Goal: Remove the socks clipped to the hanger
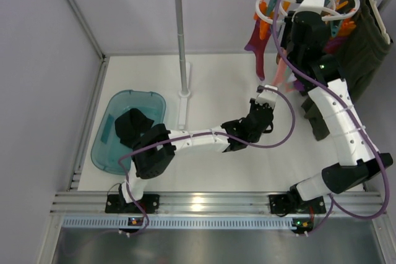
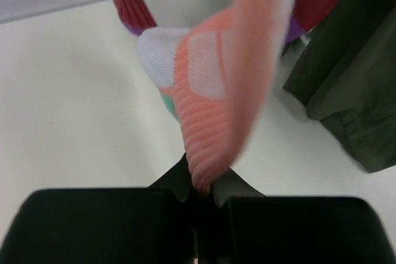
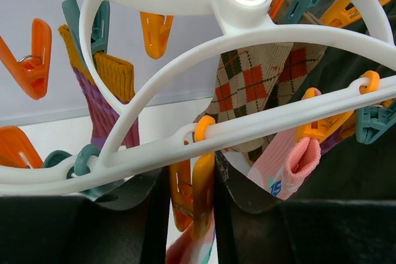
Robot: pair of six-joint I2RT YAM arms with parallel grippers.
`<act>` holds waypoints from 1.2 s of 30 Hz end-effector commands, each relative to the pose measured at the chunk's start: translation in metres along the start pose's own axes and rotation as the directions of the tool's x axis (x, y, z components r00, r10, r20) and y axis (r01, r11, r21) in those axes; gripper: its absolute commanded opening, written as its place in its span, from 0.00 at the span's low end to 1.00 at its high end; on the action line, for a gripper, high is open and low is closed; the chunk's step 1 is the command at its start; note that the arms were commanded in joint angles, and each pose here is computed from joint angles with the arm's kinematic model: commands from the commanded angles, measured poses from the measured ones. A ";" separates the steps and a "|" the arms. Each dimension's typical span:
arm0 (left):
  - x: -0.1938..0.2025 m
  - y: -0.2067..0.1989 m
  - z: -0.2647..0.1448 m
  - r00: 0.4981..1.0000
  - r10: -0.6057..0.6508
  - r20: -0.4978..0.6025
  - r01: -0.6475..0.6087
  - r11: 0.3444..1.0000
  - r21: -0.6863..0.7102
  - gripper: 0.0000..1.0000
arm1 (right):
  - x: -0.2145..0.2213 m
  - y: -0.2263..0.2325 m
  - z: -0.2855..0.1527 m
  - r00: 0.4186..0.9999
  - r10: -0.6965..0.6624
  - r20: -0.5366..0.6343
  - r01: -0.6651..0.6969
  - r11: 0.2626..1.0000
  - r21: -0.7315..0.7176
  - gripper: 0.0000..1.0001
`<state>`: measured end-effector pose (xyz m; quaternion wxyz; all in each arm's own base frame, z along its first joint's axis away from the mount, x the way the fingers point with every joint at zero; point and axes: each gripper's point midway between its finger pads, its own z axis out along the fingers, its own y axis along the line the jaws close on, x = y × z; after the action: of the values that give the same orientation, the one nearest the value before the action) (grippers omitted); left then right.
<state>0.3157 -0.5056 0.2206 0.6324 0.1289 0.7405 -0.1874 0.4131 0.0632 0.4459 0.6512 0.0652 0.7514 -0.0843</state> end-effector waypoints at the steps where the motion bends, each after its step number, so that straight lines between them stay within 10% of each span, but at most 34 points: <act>1: 0.004 0.014 -0.007 0.998 -0.056 -0.012 0.056 0.998 -0.016 0.00 | -0.028 0.000 -0.004 0.996 0.042 0.073 -0.042 0.999 -0.011 0.00; 10: 0.022 0.057 -0.027 0.996 -0.064 -0.056 0.060 0.996 -0.063 0.00 | -0.026 0.014 -0.001 0.995 0.090 0.048 -0.083 0.989 -0.124 0.00; 13: 0.009 0.092 -0.056 0.996 -0.079 -0.032 0.073 0.987 -0.146 0.00 | -0.020 0.027 -0.007 0.996 0.085 0.031 -0.076 0.975 -0.209 0.25; 14: 0.012 0.109 -0.065 0.997 -0.066 -0.051 0.055 0.979 -0.194 0.00 | -0.023 0.030 -0.011 0.994 0.098 0.039 -0.086 0.967 -0.239 0.56; 22: -0.023 0.257 -0.149 0.986 -0.166 -0.028 0.128 0.851 -0.509 0.00 | 0.001 0.046 -0.041 0.994 0.108 -0.022 -0.108 0.912 -0.395 0.99; 36: -0.002 0.469 -0.252 0.927 -0.372 0.053 0.218 0.419 -0.882 0.00 | 0.085 0.045 -0.134 0.986 0.093 -0.138 -0.160 0.766 -0.622 0.99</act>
<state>0.2989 0.0127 0.2343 0.5599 -0.3174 0.7571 0.1123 0.2947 0.1374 0.3815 0.5964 -0.1099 0.7697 0.1998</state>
